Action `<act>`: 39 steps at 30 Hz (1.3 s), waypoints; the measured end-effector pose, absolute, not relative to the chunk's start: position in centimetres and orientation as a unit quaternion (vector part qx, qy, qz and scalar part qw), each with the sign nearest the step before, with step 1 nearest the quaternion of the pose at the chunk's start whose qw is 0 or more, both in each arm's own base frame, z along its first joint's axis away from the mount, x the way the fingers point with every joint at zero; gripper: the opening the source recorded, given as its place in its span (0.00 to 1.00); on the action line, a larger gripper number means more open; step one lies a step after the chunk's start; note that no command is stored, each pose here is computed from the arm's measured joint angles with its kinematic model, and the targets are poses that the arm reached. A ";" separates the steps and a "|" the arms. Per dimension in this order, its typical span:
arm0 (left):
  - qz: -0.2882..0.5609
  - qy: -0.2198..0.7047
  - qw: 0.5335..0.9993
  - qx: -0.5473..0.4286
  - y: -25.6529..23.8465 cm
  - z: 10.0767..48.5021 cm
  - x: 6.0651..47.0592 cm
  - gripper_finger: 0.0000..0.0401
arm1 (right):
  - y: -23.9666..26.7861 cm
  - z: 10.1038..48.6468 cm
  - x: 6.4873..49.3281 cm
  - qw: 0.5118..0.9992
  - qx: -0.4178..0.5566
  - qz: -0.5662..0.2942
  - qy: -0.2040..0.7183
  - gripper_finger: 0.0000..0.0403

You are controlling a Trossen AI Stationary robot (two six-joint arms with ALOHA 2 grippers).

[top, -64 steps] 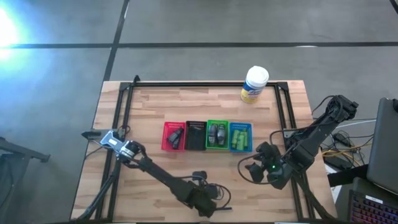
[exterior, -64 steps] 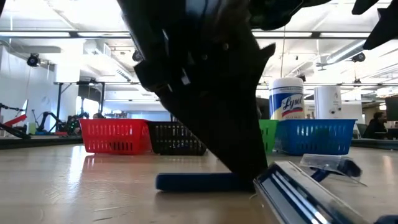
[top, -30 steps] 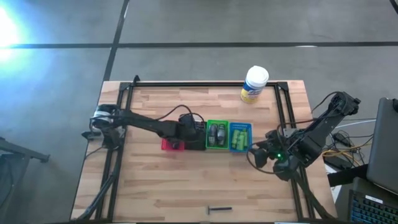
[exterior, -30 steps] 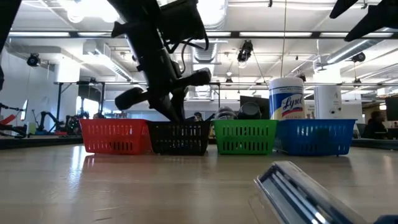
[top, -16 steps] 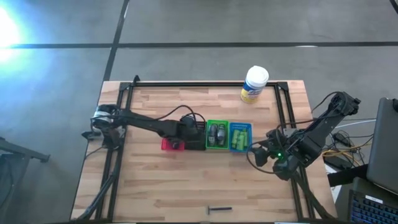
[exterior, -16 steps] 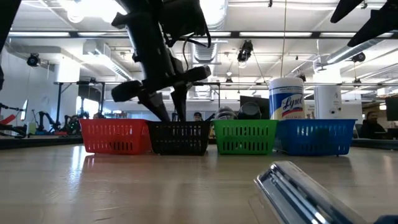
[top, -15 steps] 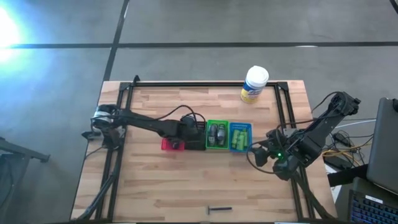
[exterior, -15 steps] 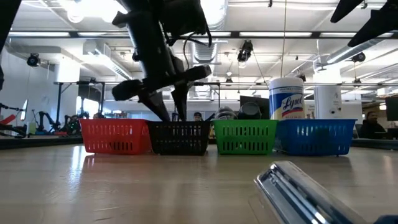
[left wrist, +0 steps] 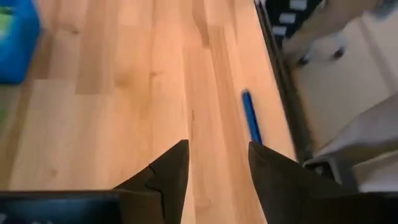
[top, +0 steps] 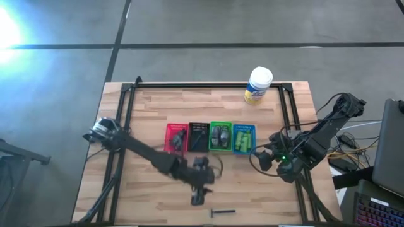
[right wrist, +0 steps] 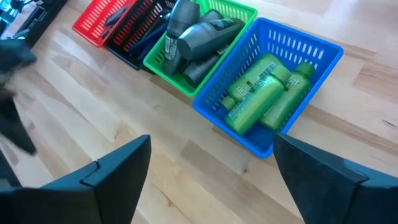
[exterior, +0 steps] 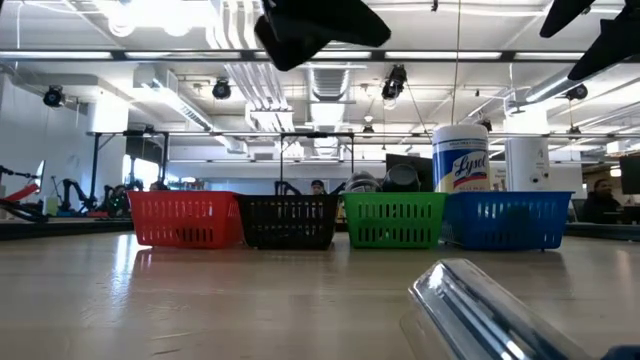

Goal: Pick & Place Travel size toiletries
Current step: Put the blue razor into the black basket

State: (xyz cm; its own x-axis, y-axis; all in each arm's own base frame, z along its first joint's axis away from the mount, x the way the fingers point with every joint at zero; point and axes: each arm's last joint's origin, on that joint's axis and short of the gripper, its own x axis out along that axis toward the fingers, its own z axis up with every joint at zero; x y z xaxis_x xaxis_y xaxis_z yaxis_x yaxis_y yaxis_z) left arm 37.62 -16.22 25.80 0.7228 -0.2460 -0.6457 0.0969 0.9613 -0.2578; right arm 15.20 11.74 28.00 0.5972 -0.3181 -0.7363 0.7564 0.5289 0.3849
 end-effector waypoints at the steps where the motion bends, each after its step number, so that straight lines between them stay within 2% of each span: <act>1: -0.093 0.362 0.923 -0.085 -17.2 25.3 37.6 0.42 | 11.7 28.0 15.2 0.819 0.357 -0.328 0.307 0.83; 11: -0.117 0.386 0.915 -0.008 -23.4 20.1 41.1 0.48 | 11.8 27.9 15.1 0.811 0.363 -0.325 0.323 0.88; 20: -0.111 0.435 0.893 0.031 -25.9 18.2 44.2 0.51 | 11.9 27.8 15.1 0.803 0.371 -0.323 0.338 0.83; 31: -0.121 0.455 0.881 0.041 -27.4 17.4 44.0 0.51 | 11.9 27.6 15.1 0.801 0.371 -0.325 0.338 0.80; 39: -0.125 0.458 0.879 0.052 -27.6 15.9 43.5 0.50 | 11.8 27.3 15.0 0.799 0.371 -0.330 0.338 0.84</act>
State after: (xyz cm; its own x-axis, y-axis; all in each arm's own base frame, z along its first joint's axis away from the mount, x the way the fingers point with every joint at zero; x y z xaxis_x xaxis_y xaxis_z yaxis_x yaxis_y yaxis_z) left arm 43.54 -27.58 15.87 0.5500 -0.1721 -0.8172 0.2672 0.9634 -0.0231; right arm 15.04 11.84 27.30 0.5535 -0.2767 -0.7855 0.7784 0.5071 0.3699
